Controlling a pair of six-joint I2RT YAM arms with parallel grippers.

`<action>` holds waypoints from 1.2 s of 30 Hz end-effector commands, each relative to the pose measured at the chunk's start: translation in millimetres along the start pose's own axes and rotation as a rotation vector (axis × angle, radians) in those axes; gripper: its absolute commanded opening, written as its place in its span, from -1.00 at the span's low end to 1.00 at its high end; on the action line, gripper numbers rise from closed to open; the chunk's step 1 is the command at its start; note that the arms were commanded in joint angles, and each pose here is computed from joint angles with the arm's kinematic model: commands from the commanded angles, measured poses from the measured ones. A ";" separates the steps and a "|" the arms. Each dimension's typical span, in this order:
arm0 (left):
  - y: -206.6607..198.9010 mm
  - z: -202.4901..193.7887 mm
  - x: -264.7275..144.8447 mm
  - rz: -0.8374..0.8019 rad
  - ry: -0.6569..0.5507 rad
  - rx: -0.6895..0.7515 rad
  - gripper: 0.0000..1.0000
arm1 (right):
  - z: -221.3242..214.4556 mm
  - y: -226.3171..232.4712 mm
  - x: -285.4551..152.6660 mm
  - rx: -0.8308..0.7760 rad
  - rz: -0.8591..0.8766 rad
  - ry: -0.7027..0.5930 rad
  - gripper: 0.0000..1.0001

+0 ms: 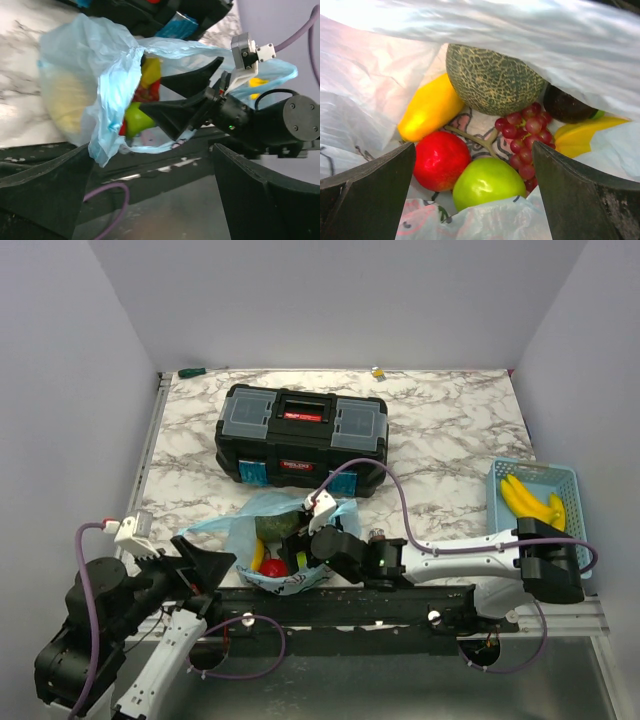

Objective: Take the fake fruits out of the plastic bag
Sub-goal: Adjust the plastic bag at the center of the board.

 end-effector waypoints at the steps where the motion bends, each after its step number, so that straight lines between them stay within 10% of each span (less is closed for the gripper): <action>1: 0.3 -10.8 19.3 -0.001 0.089 -0.210 0.98 | 24.7 5.6 -8.4 0.008 0.015 -0.044 1.00; 11: 31.4 -31.2 106.1 -0.009 0.147 -0.453 0.97 | 20.9 6.3 -23.1 0.005 0.011 -0.029 1.00; 19: 57.1 -29.7 151.3 0.064 0.002 -0.445 -0.95 | 5.1 -9.1 -34.5 0.002 -0.004 -0.038 0.52; 23: 46.2 -14.7 167.7 -0.070 -0.070 -0.363 -1.00 | -12.5 -17.5 -36.4 -0.013 0.061 -0.095 -0.23; 36: 49.1 -16.1 160.4 -0.025 0.047 -0.138 -1.00 | -76.1 -4.7 -19.5 -0.126 0.302 0.043 -0.34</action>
Point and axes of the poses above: each gripper's point midway between its finger pads, its own x axis out along the fingers, its own y axis along the line the jaws close on, z = x × y, the point moved 10 cm from there along -x, back along the fingers, and after that the axes turned 8 degrees about -x, right-handed, at the moved point
